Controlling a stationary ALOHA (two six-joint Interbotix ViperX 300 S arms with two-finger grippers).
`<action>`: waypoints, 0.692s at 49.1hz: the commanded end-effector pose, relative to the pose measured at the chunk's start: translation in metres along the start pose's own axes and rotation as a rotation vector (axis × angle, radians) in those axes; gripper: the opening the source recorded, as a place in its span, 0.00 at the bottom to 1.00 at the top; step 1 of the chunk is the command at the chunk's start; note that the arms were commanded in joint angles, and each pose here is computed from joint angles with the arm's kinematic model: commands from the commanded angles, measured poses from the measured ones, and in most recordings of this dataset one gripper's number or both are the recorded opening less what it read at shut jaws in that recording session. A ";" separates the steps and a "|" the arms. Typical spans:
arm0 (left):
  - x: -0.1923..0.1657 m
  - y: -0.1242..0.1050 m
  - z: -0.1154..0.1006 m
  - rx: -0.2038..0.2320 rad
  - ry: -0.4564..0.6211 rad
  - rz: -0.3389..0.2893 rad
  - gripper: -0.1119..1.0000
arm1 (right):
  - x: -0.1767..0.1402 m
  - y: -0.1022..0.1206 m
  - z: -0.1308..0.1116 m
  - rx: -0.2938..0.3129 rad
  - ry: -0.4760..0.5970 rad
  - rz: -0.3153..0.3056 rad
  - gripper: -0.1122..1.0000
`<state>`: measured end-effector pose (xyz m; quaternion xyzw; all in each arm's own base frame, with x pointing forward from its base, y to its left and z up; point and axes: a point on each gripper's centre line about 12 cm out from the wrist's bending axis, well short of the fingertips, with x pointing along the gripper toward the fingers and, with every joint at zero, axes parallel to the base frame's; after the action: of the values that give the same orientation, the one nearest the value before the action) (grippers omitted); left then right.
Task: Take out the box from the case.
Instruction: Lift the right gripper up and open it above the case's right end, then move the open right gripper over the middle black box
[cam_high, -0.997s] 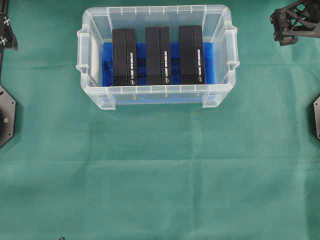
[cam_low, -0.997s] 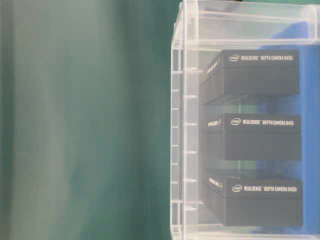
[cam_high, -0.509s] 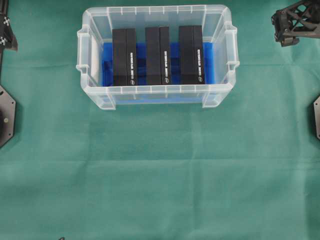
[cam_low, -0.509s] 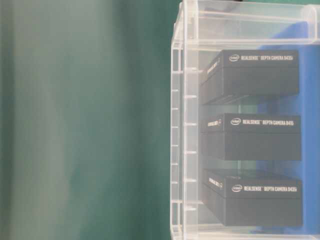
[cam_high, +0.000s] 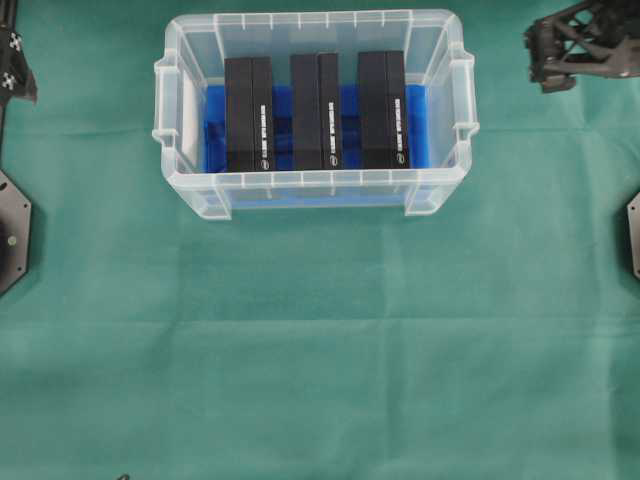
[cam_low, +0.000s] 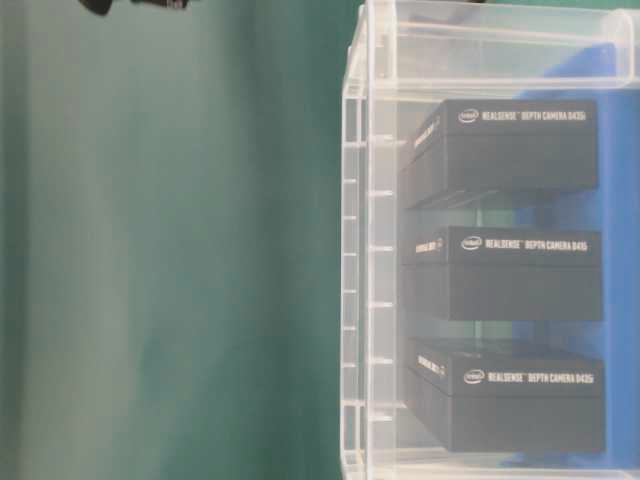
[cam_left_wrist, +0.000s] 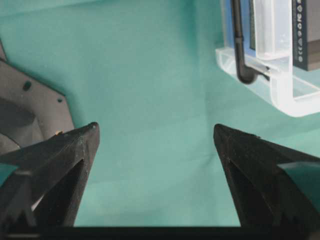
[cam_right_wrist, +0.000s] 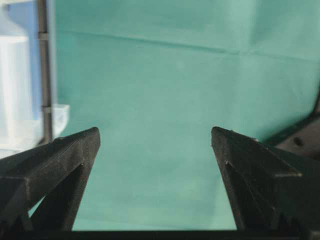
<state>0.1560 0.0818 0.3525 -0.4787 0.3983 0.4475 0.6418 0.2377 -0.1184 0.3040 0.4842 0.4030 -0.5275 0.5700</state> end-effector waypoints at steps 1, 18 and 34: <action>-0.003 -0.002 0.003 -0.003 -0.013 -0.010 0.96 | -0.008 0.013 0.002 -0.002 -0.014 0.041 0.96; -0.003 -0.002 0.003 -0.003 -0.015 -0.014 0.95 | -0.004 0.066 0.003 0.000 -0.010 0.072 0.96; -0.003 -0.002 0.003 -0.003 -0.019 -0.013 0.95 | -0.003 0.113 0.000 -0.032 -0.010 0.107 0.96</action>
<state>0.1566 0.0825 0.3525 -0.4778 0.3968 0.4481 0.6430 0.3399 -0.1225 0.3066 0.4888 0.3971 -0.5047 0.5905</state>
